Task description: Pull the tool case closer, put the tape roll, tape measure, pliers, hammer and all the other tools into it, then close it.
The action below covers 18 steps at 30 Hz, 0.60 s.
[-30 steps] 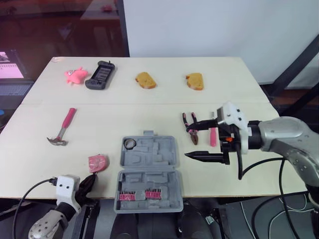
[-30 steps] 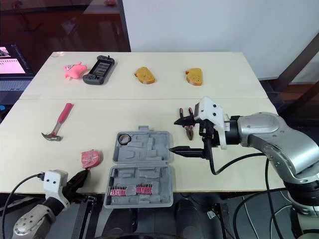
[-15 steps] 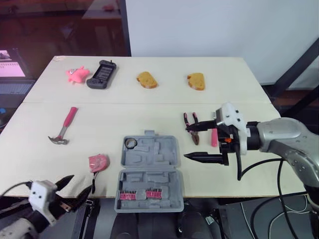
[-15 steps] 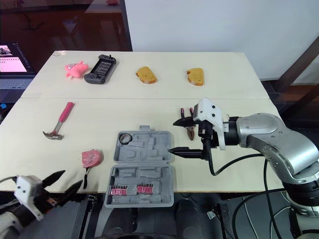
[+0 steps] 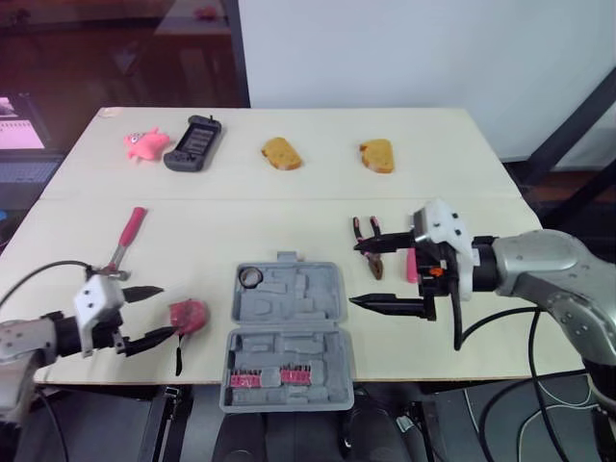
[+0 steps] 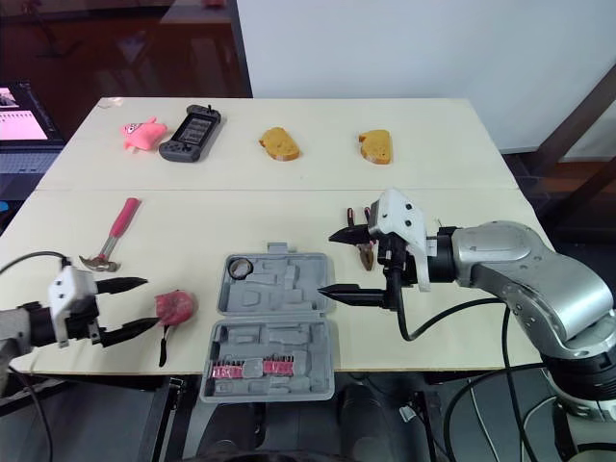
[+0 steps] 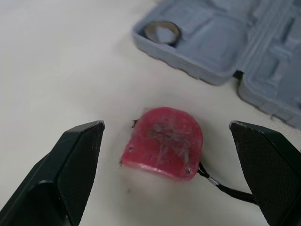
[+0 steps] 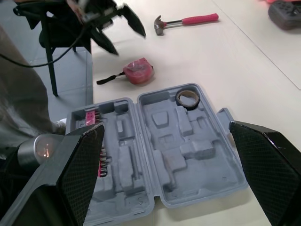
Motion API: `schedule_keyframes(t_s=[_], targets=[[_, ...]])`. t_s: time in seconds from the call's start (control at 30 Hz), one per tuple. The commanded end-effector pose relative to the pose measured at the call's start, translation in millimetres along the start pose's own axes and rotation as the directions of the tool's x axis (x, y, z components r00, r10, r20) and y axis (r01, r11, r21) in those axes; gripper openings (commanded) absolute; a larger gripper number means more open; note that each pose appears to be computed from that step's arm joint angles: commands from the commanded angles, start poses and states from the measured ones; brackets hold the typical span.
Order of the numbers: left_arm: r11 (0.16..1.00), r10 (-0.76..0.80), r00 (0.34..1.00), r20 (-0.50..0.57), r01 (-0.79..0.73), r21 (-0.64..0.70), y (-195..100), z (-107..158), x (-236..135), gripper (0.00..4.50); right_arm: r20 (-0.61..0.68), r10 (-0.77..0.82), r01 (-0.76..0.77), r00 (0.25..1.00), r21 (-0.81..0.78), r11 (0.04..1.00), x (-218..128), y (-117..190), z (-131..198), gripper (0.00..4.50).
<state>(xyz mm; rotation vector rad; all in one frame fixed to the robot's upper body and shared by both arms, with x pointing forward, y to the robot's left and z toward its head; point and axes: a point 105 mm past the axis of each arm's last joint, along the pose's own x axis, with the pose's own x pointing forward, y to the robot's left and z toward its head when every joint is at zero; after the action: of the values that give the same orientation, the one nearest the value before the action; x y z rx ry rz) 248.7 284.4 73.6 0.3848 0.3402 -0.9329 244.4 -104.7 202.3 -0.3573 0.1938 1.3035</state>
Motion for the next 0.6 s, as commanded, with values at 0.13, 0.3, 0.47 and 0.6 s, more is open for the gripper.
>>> schedule_keyframes(t_s=[0.13, 0.3, 0.47, 0.6], targets=[[0.991, -0.072, 0.997, -0.042, 0.076, 0.108, 13, -1, 12, 4.48, 0.029, -0.041, 0.042, 0.999, -0.033, 0.999, -3, 4, 9, 4.50], [0.986, -0.088, 0.994, -0.072, 0.097, 0.137, 17, -6, 22, 4.48, 0.023, -0.063, 0.064, 0.998, -0.034, 0.997, -6, 3, 9, 4.50], [0.977, -0.100, 0.989, -0.113, 0.119, 0.177, 16, -14, 26, 4.48, 0.014, -0.078, 0.078, 0.997, -0.035, 0.996, -8, 1, 8, 4.50], [0.975, -0.105, 0.990, -0.097, 0.122, 0.187, 16, -13, 27, 4.48, 0.011, -0.083, 0.083, 0.997, -0.038, 0.996, -9, 0, 8, 4.50]])
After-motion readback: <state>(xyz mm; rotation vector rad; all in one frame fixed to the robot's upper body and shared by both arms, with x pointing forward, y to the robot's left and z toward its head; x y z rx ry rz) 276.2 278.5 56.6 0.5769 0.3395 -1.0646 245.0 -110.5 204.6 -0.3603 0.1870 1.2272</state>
